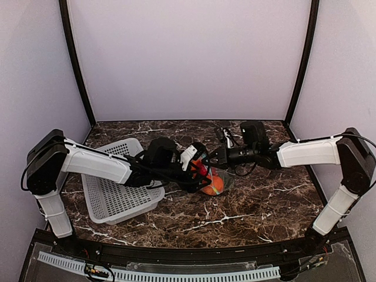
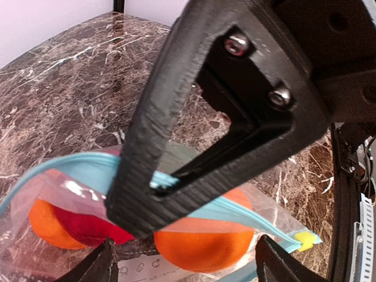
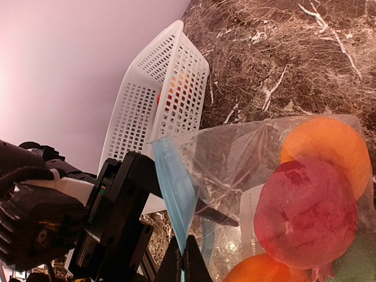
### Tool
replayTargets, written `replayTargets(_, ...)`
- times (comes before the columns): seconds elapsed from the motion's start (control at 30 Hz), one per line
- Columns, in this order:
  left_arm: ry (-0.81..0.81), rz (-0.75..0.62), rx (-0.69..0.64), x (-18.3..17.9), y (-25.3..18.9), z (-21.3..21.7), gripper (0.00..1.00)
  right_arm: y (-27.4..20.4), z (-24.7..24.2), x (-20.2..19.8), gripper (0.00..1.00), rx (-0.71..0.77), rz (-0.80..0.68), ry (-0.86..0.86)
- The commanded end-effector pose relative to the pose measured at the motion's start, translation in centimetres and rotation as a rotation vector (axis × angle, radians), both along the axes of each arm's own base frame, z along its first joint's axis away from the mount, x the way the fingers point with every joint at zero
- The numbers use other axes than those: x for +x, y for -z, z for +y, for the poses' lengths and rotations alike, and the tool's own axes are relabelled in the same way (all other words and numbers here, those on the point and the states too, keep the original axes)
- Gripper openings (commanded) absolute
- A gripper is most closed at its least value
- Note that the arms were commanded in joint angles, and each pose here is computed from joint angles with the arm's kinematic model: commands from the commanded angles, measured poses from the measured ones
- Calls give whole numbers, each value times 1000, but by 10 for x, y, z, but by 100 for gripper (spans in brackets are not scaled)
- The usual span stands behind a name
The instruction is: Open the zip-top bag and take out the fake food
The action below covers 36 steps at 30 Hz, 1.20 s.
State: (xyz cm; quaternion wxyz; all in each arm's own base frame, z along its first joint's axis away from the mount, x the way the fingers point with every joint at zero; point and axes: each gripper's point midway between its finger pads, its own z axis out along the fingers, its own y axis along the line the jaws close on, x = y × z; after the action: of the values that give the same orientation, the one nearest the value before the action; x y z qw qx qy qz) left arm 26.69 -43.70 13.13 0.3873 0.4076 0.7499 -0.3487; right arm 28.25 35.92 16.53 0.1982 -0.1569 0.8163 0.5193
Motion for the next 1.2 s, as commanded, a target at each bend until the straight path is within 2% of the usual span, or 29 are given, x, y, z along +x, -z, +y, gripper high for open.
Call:
replayTargets(0.0, -80, -59, 11, 12, -8, 9, 79, 2, 6, -3, 0, 18, -6, -1)
replayTargets(0.13, 9, -24, 26, 5, -4, -7, 77, -7, 6, -1, 0, 26, -22, 6)
replayTargets(0.23, 116, 26, 13, -11, 1, -17, 81, -8, 5, -1, 0, 25, -27, 21)
replayTargets(0.37, 161, 44, 55, -19, 20, -15, 84, 5, 2, -5, 0, 23, 11, 40)
replayTargets(0.7, 26, 12, 118, 3, 49, -3, 85, 44, -16, -18, 0, -57, 79, 93)
replayTargets(0.87, -35, -7, 39, 9, 42, 1, 84, 62, -23, -25, 0, -72, 110, 105)
replayTargets(1.0, -139, -26, -29, 22, 37, 9, 83, 44, -15, -24, 0, 3, 81, 81)
replayTargets(1.17, -241, -123, -106, 38, 27, 20, 82, 22, -1, -20, 0, 26, 26, 40)
